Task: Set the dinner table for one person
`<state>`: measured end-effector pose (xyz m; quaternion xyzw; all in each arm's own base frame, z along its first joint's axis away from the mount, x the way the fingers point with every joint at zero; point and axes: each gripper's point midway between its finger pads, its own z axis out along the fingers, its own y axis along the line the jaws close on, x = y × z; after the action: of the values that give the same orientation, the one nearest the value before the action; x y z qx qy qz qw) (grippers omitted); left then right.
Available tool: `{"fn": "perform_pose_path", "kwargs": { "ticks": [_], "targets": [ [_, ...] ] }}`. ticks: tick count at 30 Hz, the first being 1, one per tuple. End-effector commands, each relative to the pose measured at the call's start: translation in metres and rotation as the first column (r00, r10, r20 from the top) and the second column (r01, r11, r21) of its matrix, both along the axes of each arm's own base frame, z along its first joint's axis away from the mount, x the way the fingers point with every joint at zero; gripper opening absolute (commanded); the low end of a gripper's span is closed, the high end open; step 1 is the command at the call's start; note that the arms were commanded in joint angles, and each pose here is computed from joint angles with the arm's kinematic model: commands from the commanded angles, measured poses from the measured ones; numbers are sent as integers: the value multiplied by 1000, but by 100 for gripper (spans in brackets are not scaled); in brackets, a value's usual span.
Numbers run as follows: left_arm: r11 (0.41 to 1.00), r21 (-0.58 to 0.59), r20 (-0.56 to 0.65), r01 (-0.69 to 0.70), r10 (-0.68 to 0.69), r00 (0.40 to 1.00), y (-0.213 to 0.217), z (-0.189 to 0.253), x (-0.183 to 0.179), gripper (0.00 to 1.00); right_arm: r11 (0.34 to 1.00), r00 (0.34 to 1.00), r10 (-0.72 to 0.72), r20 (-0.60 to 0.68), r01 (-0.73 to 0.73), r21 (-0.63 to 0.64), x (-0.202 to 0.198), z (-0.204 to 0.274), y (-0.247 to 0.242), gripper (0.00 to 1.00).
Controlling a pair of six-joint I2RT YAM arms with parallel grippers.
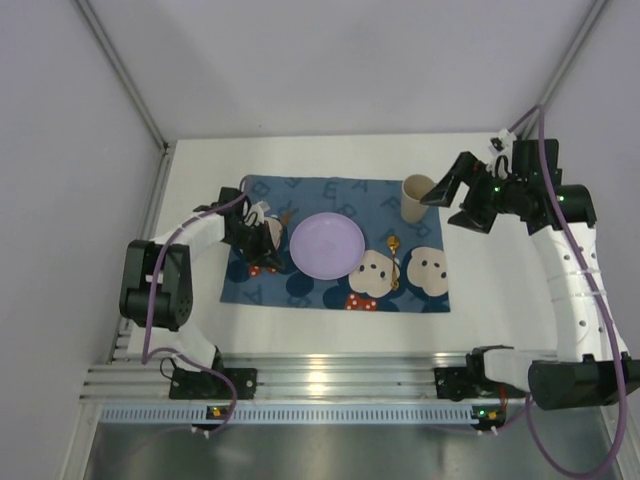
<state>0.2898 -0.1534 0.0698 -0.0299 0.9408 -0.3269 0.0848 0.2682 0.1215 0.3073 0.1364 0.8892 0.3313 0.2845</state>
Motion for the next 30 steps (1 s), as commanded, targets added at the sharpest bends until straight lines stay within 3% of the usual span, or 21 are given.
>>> {"fn": "perform_pose_path", "kwargs": {
  "ticks": [1, 9, 11, 15, 21, 26, 30],
  "targets": [
    [998, 61, -47, -24, 27, 999, 10, -9, 0, 0, 1000, 999, 15, 39, -14, -12, -2, 3, 2, 94],
    [986, 149, -84, -69, 82, 993, 23, -23, -6, 2, 1000, 999, 24, 30, -23, -17, 0, -1, 4, 94],
    [983, 165, -87, -76, 92, 992, 25, -24, -6, 9, 1000, 999, 24, 26, -24, -18, 1, -2, 4, 94],
    [974, 193, -82, -117, 135, 987, 30, -22, -4, 38, 1000, 999, 26, 26, -26, -17, 3, -2, 5, 94],
    [962, 223, -68, -160, 179, 982, 34, -9, 3, 45, 999, 999, 26, 20, -25, -24, 3, -5, 4, 94],
    [918, 318, 73, -239, 227, 971, 55, 39, 31, 46, 997, 999, 16, 50, -12, -80, 1, -2, -4, 94],
    [881, 327, 289, -342, 251, 924, 70, 109, 63, 47, 991, 986, 48, 157, -28, -129, 1, 16, -7, 97]
  ]
}}
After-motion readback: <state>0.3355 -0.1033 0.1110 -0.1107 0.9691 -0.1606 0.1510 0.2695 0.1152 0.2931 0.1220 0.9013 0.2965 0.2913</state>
